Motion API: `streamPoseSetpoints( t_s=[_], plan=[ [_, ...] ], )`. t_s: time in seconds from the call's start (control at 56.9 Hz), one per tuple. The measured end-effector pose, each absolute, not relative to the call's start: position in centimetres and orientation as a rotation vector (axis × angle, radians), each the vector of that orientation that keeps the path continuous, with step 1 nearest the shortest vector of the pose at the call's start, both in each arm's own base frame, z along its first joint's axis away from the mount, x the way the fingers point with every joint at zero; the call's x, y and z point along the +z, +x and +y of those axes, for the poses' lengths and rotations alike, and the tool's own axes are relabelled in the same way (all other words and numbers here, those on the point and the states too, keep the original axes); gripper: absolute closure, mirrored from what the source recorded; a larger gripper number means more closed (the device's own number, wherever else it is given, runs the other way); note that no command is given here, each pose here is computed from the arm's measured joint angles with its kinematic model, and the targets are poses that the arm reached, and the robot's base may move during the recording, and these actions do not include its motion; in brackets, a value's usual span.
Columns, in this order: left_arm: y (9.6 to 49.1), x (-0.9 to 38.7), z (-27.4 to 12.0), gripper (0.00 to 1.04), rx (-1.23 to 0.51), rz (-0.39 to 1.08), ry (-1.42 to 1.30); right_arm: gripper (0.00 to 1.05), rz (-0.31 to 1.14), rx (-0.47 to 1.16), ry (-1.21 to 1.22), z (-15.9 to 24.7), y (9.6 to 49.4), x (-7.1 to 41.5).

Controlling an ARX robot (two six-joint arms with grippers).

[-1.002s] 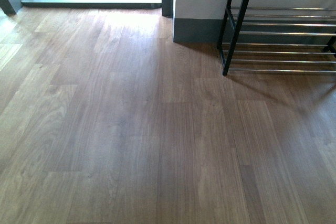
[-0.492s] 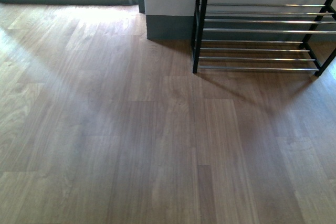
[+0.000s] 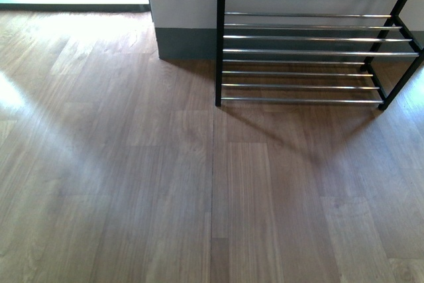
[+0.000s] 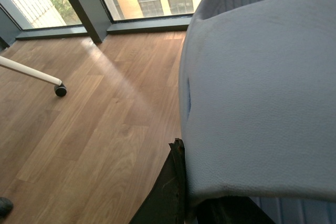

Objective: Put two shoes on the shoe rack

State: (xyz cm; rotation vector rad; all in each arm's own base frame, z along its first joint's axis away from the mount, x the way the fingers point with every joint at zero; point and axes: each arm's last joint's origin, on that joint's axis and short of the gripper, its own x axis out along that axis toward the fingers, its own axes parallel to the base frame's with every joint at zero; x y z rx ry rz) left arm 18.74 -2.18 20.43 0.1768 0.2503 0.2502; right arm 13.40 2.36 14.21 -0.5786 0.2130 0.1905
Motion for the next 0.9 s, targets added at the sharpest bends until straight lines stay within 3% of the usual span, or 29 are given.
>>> streamPoseSetpoints(
  t_s=[0.897],
  plan=[
    [18.74, 20.37, -2.14, 1.03, 0.252, 0.252, 0.177, 1.03, 0.214, 0.194, -0.579, 2.37, 13.40, 14.20]
  ],
)
